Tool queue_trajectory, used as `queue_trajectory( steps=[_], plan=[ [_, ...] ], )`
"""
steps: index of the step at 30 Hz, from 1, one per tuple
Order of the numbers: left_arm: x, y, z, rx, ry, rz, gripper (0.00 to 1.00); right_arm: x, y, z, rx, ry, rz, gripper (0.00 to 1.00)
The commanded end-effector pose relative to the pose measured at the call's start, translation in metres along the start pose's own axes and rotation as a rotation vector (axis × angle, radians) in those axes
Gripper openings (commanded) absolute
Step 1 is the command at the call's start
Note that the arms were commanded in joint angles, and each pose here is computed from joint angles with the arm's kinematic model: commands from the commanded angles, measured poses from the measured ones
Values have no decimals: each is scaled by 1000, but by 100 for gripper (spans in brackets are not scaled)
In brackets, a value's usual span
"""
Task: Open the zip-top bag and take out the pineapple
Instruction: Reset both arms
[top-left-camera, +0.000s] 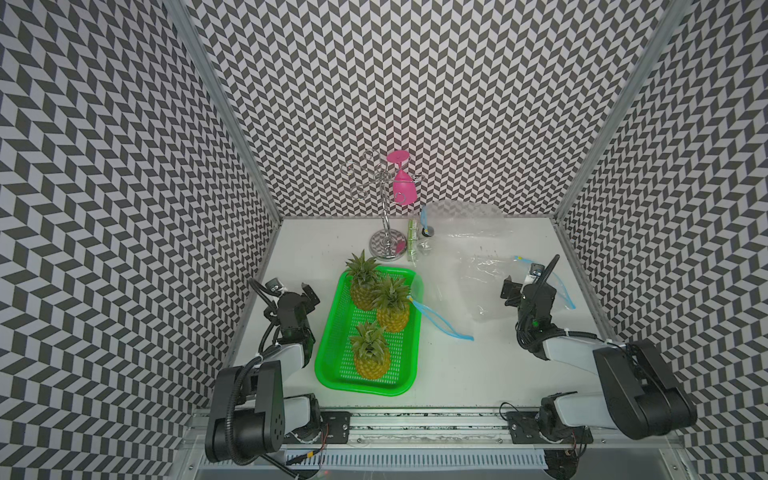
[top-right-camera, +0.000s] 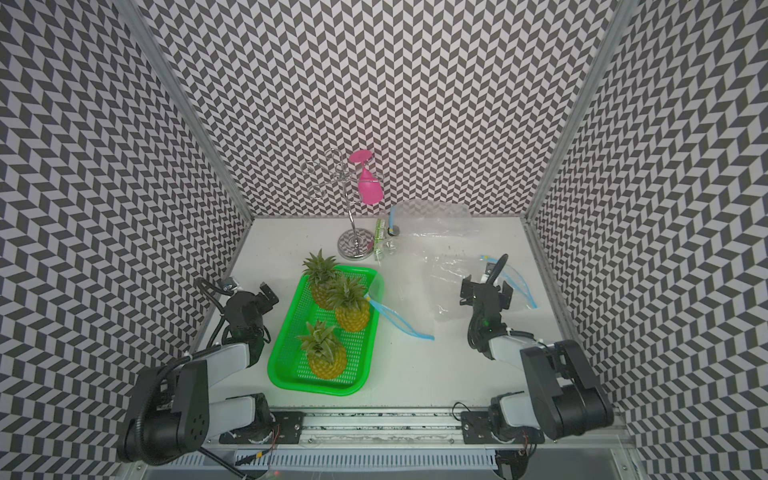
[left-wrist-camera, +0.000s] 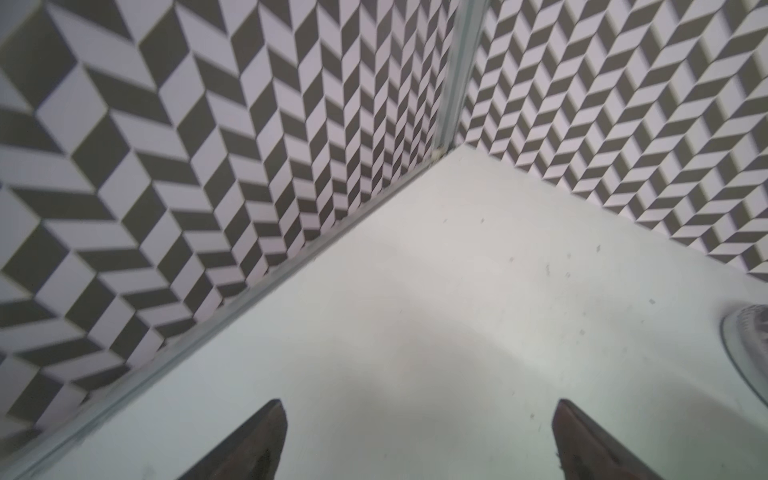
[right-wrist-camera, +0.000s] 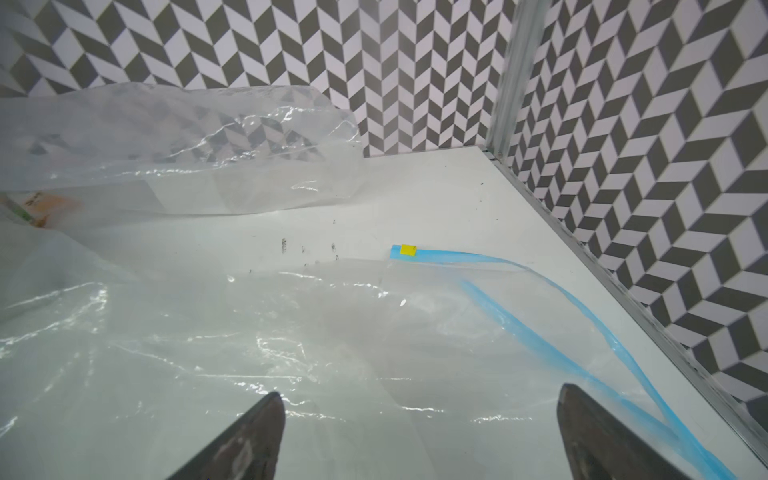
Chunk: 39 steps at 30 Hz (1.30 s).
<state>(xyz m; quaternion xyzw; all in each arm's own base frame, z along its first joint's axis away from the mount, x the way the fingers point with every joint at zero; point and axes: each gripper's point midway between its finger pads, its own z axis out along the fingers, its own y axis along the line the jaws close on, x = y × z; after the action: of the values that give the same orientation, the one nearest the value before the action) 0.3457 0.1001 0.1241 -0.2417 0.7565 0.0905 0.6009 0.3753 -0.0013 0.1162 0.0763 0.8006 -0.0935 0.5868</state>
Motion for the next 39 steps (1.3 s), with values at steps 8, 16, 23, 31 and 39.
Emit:
queue_trajectory(
  steps=[8, 16, 23, 31, 39],
  plan=[
    [-26, -60, -8, 289, -155, 200, 100, -39, 8, -22, -234, -357, 42, 100],
    [-21, -77, -8, 378, -139, 254, 100, -38, -23, -18, -64, -346, 145, 100],
    [-20, -87, -23, 380, -186, 307, 100, -36, -24, -16, -54, -334, 146, 100],
    [-40, -112, -42, 386, -266, 251, 99, -36, -25, -14, -37, -330, 144, 99],
    [-16, -91, -64, 361, -392, 226, 100, -37, -25, -14, -33, -331, 143, 100]
  ],
)
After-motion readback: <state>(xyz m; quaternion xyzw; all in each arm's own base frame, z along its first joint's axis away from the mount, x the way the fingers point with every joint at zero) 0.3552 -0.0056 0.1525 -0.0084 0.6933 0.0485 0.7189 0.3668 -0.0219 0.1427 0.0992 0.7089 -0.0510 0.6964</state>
